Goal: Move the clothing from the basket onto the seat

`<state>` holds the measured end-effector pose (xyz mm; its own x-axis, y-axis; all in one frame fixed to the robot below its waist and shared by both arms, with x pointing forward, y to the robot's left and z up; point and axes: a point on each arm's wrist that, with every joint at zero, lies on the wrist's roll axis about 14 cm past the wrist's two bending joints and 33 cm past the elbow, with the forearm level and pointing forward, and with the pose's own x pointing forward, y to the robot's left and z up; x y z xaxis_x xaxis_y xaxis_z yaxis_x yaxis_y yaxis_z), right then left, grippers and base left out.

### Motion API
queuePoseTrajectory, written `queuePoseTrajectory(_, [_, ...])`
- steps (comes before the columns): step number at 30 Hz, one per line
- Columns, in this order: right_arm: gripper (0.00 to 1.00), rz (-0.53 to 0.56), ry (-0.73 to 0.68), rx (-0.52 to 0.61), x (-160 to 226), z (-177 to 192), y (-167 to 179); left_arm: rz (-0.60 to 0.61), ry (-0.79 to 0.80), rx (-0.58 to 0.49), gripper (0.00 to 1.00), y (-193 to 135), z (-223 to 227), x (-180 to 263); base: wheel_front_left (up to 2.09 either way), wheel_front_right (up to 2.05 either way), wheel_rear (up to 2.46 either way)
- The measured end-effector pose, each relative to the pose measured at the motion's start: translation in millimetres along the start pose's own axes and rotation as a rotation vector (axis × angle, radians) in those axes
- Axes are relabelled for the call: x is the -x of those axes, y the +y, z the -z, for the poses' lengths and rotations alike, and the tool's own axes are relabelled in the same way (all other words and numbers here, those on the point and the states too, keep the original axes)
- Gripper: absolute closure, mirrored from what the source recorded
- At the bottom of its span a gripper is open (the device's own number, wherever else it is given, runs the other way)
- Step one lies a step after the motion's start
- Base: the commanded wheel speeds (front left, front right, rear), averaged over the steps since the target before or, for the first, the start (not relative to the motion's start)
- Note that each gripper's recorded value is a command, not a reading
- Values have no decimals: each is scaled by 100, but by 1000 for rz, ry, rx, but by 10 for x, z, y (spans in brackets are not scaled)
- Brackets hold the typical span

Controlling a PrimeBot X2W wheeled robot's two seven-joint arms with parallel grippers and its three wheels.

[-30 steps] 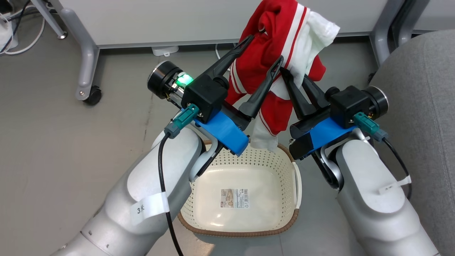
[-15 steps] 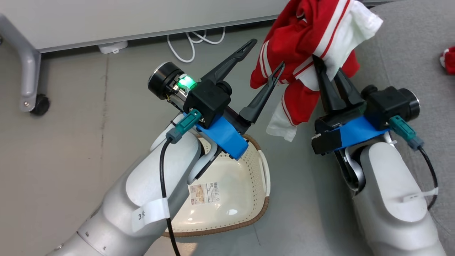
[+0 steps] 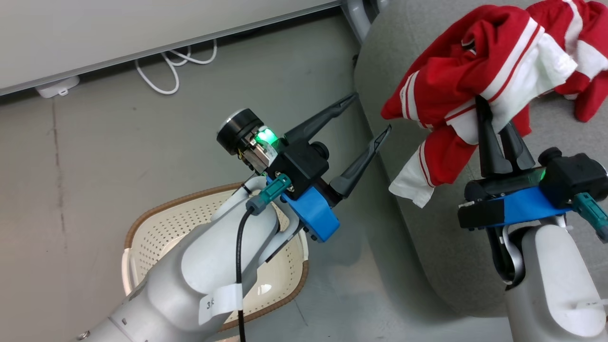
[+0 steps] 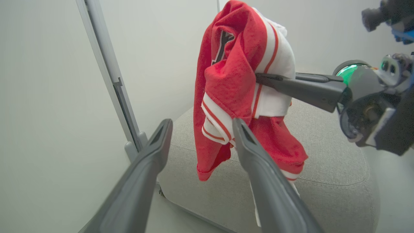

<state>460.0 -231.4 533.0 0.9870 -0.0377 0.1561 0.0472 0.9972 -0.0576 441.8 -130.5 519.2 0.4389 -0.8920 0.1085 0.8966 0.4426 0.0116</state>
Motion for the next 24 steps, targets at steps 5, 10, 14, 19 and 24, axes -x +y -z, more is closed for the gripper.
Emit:
queuePoseTrajectory(5, [100, 99, 20, 25, 261, 9, -351, 87, 17, 22, 0, -274, 109, -120, 0, 0, 0])
queuePoseTrajectory(10, [100, 174, 46, 37, 487, 46, -588, 147, 36, 50, 0, -486, 209, -168, 0, 0, 0])
queuePoseTrajectory(14, [100, 203, 56, 37, 595, 59, -672, 162, 40, 60, 0, -545, 230, -186, 0, 0, 0])
queuePoseTrajectory(19, [100, 205, 49, 38, 612, 30, -677, 158, 35, 61, 0, -534, 206, -195, 0, 0, 0])
queuePoseTrajectory(24, [100, 176, 27, 50, 491, -14, -601, 138, 30, 69, 0, -451, 228, -187, 0, 0, 0])
